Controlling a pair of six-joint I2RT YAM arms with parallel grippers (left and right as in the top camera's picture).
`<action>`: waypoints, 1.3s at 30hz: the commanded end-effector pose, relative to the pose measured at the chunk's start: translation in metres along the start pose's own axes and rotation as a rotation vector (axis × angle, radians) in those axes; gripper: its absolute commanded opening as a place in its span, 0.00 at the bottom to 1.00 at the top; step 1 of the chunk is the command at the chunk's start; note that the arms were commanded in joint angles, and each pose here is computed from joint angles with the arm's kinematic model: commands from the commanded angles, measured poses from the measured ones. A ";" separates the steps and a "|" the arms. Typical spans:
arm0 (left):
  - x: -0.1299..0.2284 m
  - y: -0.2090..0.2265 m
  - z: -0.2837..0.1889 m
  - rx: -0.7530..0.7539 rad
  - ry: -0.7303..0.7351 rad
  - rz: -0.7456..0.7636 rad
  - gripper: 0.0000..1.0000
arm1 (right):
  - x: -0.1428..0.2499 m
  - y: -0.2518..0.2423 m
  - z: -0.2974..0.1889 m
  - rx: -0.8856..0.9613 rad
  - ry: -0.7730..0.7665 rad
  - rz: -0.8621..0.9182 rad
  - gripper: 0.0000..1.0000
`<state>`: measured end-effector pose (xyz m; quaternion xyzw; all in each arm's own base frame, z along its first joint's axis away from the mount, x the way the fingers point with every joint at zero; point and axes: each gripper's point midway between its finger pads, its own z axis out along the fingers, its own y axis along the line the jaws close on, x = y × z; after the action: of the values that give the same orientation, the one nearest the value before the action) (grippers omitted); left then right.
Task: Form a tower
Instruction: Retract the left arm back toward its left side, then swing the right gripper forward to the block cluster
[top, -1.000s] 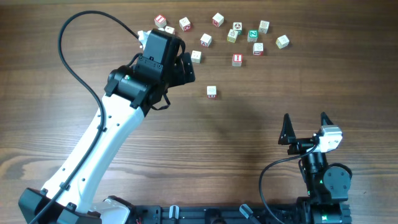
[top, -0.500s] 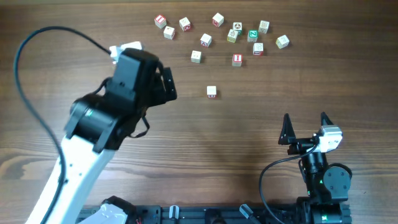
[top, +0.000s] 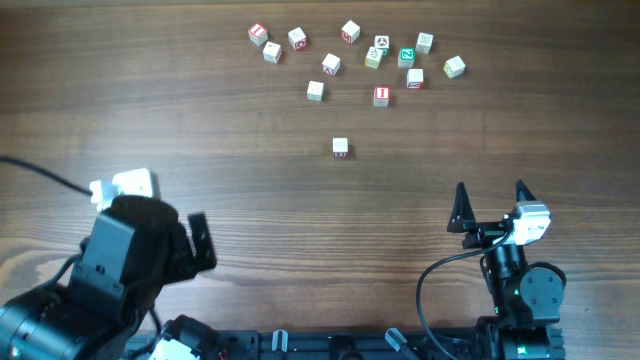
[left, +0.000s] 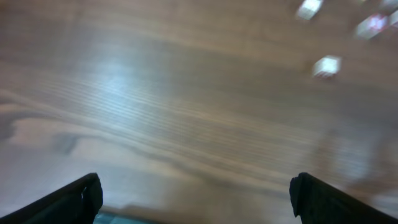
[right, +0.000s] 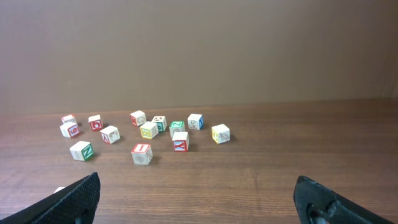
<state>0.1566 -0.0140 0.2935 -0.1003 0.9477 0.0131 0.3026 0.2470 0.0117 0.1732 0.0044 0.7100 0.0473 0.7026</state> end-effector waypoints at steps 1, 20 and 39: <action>0.013 0.018 -0.003 -0.067 0.035 0.034 1.00 | -0.001 0.002 0.000 -0.013 -0.006 -0.014 1.00; 0.013 0.017 -0.003 -0.062 0.038 0.034 1.00 | -0.001 0.002 0.000 -0.013 -0.006 -0.014 1.00; 0.013 0.017 -0.003 -0.062 0.038 0.034 1.00 | -0.002 0.079 -0.019 -0.446 0.190 0.781 1.00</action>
<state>0.1404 -0.0038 0.2866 -0.0965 0.9553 0.0362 0.2770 0.2381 0.0564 0.1799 0.2160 0.6665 0.4263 0.5722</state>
